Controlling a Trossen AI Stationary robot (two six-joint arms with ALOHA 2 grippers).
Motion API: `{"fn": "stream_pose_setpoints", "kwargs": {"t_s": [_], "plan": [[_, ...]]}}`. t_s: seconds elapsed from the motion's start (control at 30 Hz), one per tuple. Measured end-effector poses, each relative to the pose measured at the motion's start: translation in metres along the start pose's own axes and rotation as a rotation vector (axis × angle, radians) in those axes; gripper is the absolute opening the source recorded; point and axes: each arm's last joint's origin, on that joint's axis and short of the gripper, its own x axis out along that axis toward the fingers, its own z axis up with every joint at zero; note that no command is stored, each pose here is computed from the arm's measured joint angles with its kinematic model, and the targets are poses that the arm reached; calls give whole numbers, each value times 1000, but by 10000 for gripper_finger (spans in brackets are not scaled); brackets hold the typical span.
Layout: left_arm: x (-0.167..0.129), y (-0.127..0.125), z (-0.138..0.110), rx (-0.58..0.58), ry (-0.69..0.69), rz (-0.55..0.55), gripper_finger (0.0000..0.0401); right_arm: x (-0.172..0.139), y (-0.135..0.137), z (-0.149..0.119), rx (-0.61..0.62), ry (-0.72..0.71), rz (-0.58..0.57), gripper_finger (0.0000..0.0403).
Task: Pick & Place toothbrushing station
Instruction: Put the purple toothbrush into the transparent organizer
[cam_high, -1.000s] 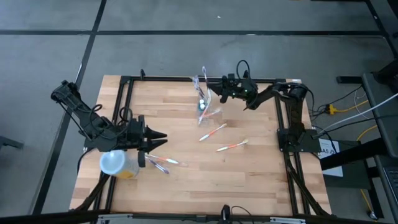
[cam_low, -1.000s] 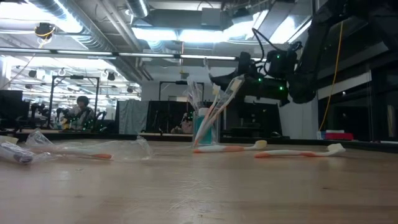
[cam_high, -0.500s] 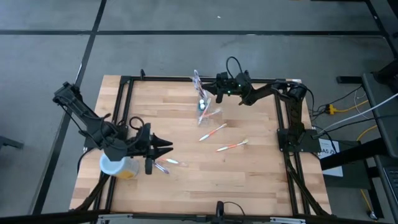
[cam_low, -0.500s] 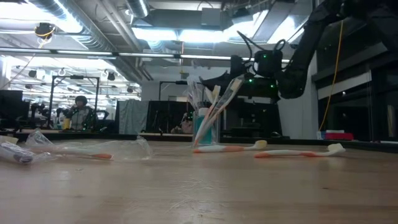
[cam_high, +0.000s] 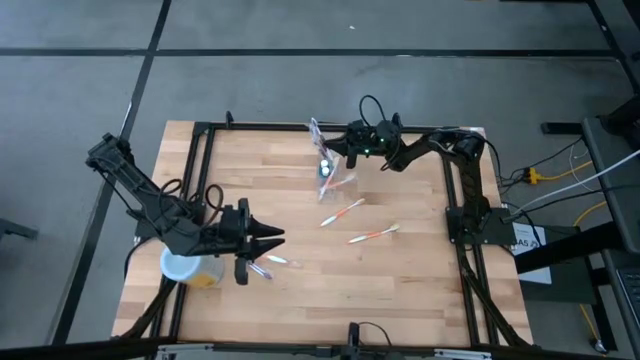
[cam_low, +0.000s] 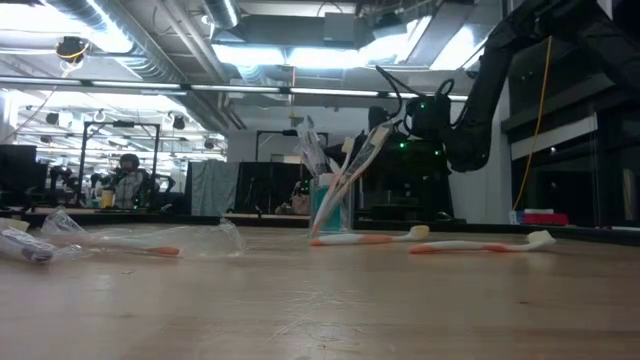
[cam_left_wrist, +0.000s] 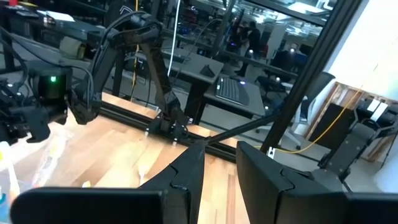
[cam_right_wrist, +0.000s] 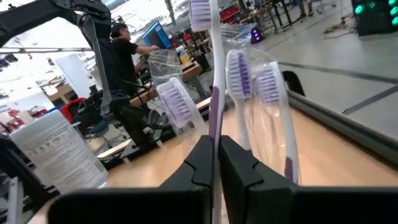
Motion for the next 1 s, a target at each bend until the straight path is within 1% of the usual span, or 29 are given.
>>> {"fn": "stream_pose_setpoints", "kwargs": {"t_s": [0.17, 0.33, 0.57, 0.73, 0.83, 1.0], "plan": [[0, 0, 0, -5, 0, -1, 88, -3, -5, 3, -19, -11, -25, 11], [0, 0, 0, -1, 0, -1, 88, -4, -8, -3, -3, 52, -34, 11], [0, 0, 0, 3, 1, -2, 88, -2, -6, -5, -19, 61, -27, 11], [0, 0, 0, -1, 4, -2, 88, -1, -1, 4, -35, -23, 16, 11], [0, 0, -1, -1, 6, -1, 88, -1, 0, 6, -40, -55, 2, 11], [0, 0, -1, -1, 6, -1, 88, -1, -1, 7, -59, -67, -19, 11]]}}
